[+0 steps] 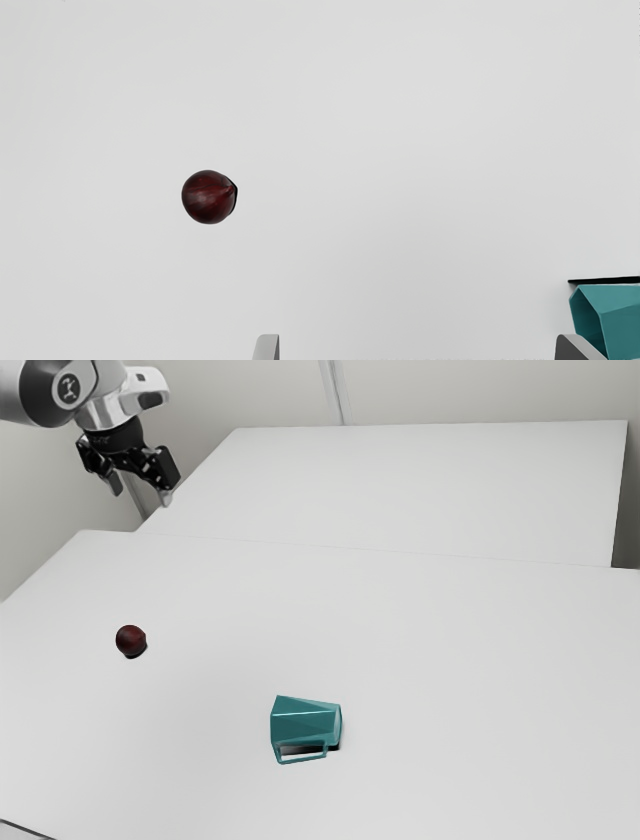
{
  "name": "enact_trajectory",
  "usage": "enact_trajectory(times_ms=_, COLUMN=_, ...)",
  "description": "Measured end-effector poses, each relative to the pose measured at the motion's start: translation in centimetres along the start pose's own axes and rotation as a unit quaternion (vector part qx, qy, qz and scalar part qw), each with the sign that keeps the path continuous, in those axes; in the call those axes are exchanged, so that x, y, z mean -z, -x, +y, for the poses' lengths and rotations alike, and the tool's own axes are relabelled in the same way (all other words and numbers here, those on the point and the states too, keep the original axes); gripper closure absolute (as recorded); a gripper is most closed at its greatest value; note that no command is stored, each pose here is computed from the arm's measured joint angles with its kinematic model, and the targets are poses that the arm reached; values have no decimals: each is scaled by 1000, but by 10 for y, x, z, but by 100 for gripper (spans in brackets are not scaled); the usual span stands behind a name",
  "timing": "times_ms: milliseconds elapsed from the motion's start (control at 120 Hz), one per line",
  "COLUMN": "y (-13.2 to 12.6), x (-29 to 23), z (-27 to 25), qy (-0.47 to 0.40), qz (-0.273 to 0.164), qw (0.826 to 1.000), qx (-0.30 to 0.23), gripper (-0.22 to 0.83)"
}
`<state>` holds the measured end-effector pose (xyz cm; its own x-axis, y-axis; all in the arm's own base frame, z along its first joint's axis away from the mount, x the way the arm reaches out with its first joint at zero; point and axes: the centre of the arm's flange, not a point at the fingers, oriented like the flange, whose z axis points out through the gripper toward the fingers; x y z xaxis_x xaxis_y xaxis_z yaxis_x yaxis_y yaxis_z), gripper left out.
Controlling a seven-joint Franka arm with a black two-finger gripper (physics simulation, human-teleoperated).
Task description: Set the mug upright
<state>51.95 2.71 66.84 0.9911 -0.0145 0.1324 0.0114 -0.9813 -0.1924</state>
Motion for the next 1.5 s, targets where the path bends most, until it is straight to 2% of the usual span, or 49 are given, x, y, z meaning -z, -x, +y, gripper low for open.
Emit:
enact_trajectory(times_ms=333, y=-2, x=-7, z=2, qy=7, qz=2, qw=1000, qx=-3, gripper=0)
enact_trajectory(times_ms=450, y=3, x=-26, z=6, qy=45, qz=-19, qw=999, qx=5, gripper=0)
enact_trajectory(times_ms=575, y=14, x=-73, z=7, qy=125, qz=-71, qw=988, qx=47, gripper=0)
enact_trajectory(times_ms=767, y=38, x=-157, z=20, qy=231, qz=-168, qw=951, qx=118, gripper=0)
enact_trajectory(times_ms=1008, y=65, x=-252, z=56, qy=307, qz=-283, qw=889, qx=190, gripper=0)
enact_trajectory(times_ms=1217, y=71, x=-308, z=67, qy=332, qz=-342, qw=846, qx=239, gripper=0)
enact_trajectory(times_ms=1500, y=71, x=-346, z=78, qy=361, qz=-378, qw=803, qx=286, gripper=0)
